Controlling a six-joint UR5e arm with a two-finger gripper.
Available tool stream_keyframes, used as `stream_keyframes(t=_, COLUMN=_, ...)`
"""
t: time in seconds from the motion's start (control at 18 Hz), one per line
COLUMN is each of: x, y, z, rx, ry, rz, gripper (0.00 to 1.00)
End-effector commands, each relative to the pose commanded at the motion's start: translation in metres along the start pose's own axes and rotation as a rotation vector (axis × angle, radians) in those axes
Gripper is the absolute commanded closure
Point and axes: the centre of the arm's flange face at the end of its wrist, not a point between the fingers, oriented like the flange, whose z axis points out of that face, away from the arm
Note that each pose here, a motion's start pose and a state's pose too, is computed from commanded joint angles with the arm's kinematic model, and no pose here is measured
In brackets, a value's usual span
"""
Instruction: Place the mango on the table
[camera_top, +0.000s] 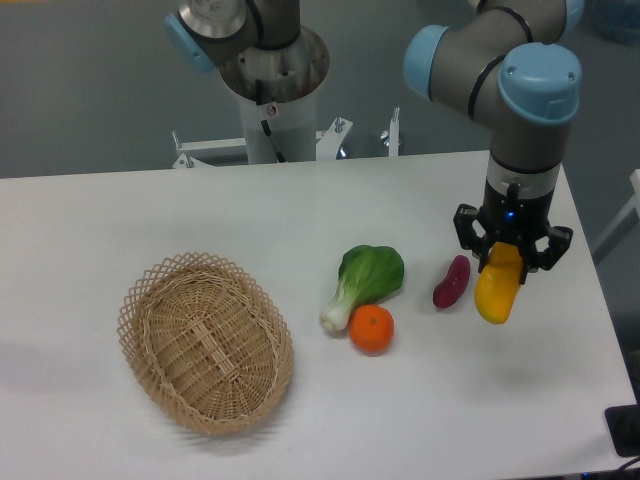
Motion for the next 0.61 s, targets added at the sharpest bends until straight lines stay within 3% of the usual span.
stream_keyframes(t=0.61, x=-0.0012, y=-0.0024, z=0.0034, rx=0.0, ry=0.002, rz=0.001, gripper=0.64)
